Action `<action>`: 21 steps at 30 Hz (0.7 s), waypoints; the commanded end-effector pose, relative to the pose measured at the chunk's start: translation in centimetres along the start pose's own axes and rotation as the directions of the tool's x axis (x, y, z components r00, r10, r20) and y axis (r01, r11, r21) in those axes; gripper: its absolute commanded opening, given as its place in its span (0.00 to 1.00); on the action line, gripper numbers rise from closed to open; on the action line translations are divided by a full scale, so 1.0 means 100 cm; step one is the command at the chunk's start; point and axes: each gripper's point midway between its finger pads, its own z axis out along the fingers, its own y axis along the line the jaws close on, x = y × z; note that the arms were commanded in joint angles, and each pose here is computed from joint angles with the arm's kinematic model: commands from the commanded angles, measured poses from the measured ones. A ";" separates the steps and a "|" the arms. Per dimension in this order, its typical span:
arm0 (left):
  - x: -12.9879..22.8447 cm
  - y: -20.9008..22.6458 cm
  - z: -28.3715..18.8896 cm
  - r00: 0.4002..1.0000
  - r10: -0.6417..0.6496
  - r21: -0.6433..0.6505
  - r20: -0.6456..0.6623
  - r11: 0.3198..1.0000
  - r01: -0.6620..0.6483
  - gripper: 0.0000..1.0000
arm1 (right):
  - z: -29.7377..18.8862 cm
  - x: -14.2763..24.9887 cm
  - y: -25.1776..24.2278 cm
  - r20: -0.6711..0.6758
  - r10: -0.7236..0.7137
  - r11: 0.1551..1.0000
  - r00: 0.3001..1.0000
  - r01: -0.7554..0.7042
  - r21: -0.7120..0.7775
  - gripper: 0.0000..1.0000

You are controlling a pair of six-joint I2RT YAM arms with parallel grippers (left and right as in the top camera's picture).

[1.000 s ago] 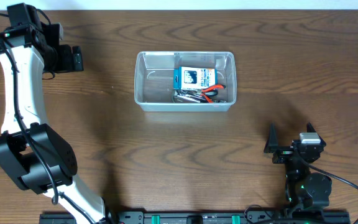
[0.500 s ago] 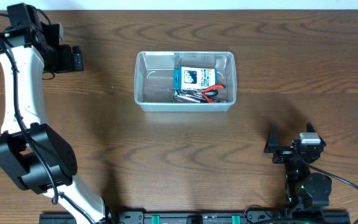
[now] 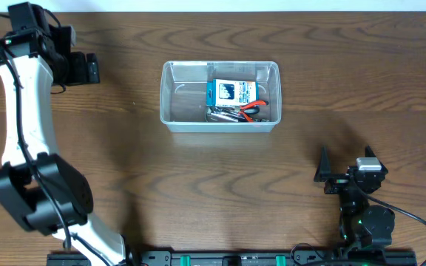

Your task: Pack container

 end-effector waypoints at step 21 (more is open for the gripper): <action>0.038 -0.162 -0.271 0.740 0.291 0.078 0.606 0.904 -0.419 0.98 | 0.000 0.001 0.002 -0.001 -0.012 1.000 1.000 0.012 -0.010 0.99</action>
